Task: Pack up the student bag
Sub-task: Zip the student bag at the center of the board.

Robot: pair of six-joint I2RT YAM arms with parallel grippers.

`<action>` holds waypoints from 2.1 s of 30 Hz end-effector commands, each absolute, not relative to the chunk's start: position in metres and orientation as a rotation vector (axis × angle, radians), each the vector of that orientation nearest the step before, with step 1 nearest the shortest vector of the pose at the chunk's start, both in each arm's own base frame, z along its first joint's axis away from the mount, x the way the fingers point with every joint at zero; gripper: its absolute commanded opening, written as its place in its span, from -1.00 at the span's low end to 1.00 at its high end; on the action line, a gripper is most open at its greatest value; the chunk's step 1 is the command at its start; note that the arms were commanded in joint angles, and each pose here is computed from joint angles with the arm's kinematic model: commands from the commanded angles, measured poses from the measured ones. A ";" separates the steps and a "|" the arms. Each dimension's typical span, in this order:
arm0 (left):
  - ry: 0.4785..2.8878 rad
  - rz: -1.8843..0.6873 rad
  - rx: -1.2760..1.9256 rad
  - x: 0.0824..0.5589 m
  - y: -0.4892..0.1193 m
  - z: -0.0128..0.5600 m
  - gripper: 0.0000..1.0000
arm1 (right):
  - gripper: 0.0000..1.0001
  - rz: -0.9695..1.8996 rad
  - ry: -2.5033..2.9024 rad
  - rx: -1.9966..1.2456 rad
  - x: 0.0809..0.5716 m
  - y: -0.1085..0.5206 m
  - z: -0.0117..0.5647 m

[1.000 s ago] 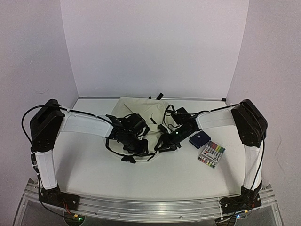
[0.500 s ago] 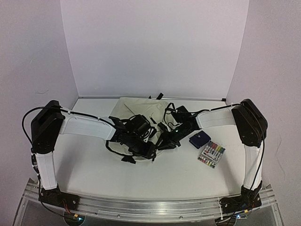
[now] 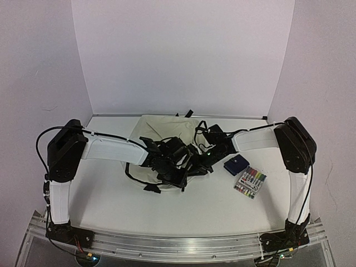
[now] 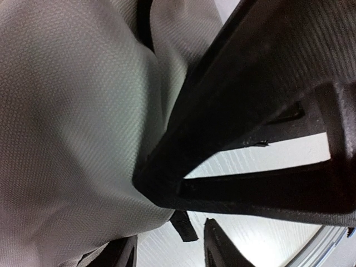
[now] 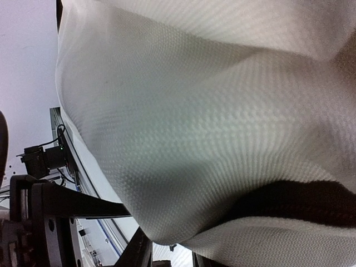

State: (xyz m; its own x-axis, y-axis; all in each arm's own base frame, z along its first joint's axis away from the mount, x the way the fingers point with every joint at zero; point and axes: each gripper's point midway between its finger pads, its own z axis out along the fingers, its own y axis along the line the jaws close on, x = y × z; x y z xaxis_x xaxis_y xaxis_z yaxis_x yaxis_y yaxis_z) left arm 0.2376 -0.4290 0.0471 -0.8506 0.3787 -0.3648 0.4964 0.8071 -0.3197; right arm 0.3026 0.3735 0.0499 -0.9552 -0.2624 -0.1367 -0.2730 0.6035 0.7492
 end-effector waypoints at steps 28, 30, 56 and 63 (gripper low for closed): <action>2.676 -0.181 0.434 0.239 -0.436 0.058 -0.11 | -0.52 1.415 2.677 -0.460 0.313 0.387 0.080; 2.671 -0.159 0.423 0.241 -0.436 0.058 -0.16 | -0.51 1.419 2.681 -0.450 0.313 0.387 0.079; 2.722 -0.066 0.436 0.239 -0.436 0.028 -0.49 | -0.49 1.462 2.691 -0.409 0.312 0.390 0.079; 2.716 -0.094 0.435 0.238 -0.435 0.034 -0.88 | -0.49 1.449 2.694 -0.404 0.313 0.389 0.076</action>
State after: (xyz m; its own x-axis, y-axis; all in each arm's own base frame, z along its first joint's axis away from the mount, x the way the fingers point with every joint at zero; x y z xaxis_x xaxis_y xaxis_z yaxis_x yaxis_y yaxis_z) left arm 0.2407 -0.4261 0.0331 -0.8851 0.2644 -0.3831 0.2789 0.9601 0.0183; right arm 0.3053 0.3740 0.0494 -0.9807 -0.1842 -0.0650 -0.1649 0.6024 0.7810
